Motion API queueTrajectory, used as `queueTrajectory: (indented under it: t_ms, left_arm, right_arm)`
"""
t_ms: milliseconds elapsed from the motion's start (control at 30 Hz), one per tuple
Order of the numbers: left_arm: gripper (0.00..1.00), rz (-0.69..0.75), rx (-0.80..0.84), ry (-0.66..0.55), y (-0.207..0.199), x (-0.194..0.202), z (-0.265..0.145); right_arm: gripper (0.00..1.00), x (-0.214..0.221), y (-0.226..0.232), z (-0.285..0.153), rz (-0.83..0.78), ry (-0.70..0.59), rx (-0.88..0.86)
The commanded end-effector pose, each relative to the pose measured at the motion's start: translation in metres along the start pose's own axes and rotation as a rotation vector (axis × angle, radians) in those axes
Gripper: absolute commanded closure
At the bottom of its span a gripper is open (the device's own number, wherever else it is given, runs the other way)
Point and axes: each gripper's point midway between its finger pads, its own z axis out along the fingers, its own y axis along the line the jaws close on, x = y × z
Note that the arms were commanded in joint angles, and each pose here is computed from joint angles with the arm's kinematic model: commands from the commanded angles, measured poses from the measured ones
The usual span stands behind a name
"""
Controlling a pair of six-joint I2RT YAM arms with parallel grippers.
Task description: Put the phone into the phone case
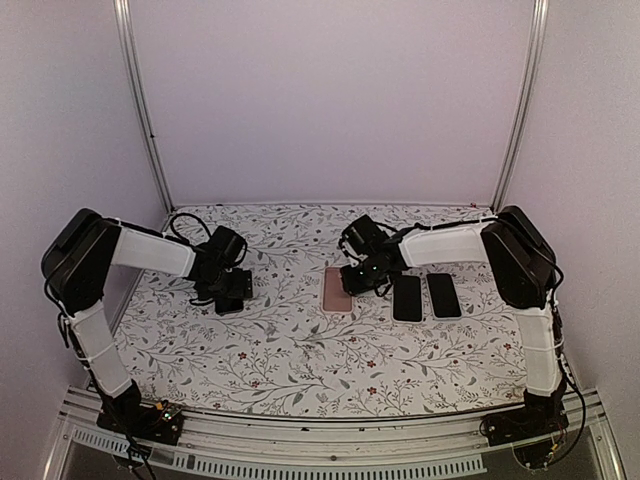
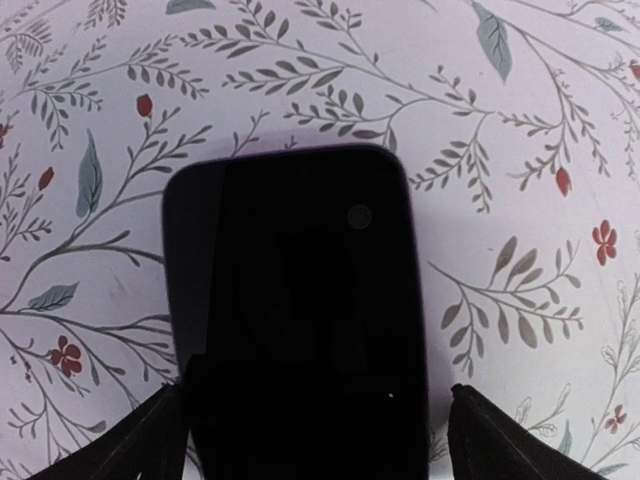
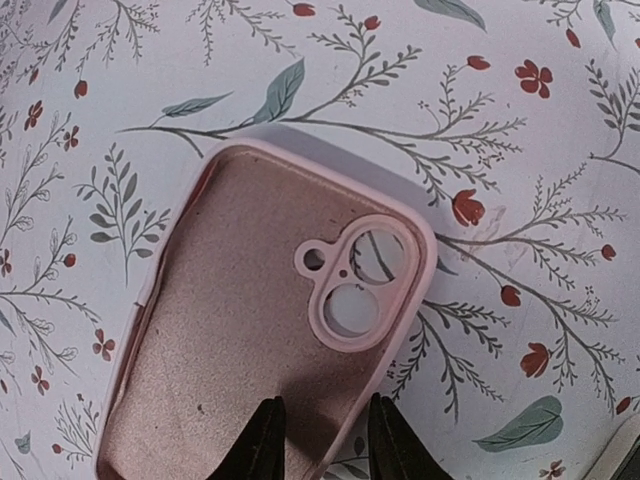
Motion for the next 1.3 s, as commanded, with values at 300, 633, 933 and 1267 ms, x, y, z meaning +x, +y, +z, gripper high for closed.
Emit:
queueTrajectory:
  t_ms: [300,633,933,1267]
  left_arm:
    - [0.43,-0.01,0.191,0.187,-0.015,0.075,-0.011]
    - [0.52,0.091,0.231,0.238,-0.04,0.111,-0.022]
    - [0.51,0.131,0.246,0.258,-0.053,0.125,-0.027]
    - [0.35,0.173,0.142,-0.037,-0.04,-0.008,-0.053]
  right_arm:
    - [0.78,0.043,-0.003,-0.026,-0.096,0.079,0.04]
    - [0.85,0.075,-0.013,-0.053,-0.158,0.117,0.046]
    - [0.82,0.094,-0.026,-0.085,-0.273,0.115,0.056]
    - [0.64,0.017,0.011,-0.111,-0.229,-0.076,-0.053]
